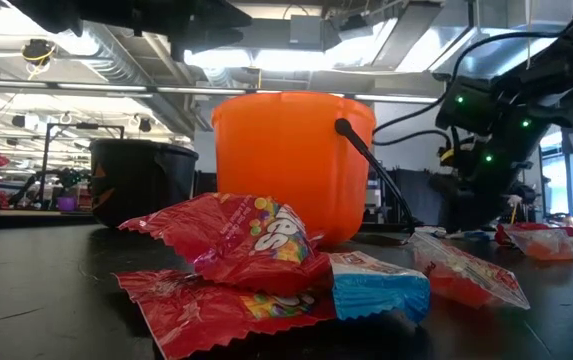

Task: Sort candy
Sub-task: Put the white chocolate into the black bucket

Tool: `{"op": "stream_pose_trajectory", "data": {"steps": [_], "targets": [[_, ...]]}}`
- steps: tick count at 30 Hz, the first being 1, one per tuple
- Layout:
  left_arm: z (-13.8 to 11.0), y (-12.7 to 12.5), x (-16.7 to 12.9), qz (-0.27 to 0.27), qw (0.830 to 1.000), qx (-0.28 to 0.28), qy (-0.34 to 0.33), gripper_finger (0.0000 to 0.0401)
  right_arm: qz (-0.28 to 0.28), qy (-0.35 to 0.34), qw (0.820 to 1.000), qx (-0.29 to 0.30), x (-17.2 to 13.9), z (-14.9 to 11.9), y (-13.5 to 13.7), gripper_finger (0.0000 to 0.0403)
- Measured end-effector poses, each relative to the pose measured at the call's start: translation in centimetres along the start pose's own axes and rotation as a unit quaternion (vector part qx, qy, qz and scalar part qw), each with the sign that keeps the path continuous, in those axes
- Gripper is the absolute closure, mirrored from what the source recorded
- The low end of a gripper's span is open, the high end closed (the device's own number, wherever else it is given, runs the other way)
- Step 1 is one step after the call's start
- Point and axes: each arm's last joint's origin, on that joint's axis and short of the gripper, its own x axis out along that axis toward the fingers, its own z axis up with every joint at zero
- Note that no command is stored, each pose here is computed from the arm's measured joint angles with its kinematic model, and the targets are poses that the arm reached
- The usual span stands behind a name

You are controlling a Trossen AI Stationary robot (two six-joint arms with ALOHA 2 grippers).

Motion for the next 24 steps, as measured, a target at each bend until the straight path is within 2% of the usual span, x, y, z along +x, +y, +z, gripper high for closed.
{"op": "stream_pose_trajectory", "data": {"steps": [6, 11, 18, 21, 24], "targets": [[-0.04, -0.34, -0.13, -0.007, 1.000, 0.000, 0.002, 0.0198, 0.005, -0.002, 1.000, 0.005, 0.25, 0.00, 0.14, 0.0242], [-0.16, -0.34, -0.13, -0.007, 1.000, -0.014, 0.009, 0.0198, 0.048, 0.000, 0.999, 0.008, 0.11, 0.24, 0.49, 0.0242], [-0.36, -0.42, -0.17, -0.006, 1.000, -0.019, 0.018, 0.0198, 0.059, -0.009, 0.998, -0.027, 0.00, 0.39, 0.59, 0.0243], [-0.40, -0.38, -0.17, 0.002, 1.000, -0.018, 0.020, 0.0198, 0.061, -0.011, 0.997, -0.037, -0.01, 0.41, 0.61, 0.0256], [-0.49, -0.30, -0.17, 0.015, 0.999, -0.016, 0.024, 0.0198, 0.062, -0.013, 0.997, -0.051, -0.03, 0.45, 0.64, 0.0287]]}}
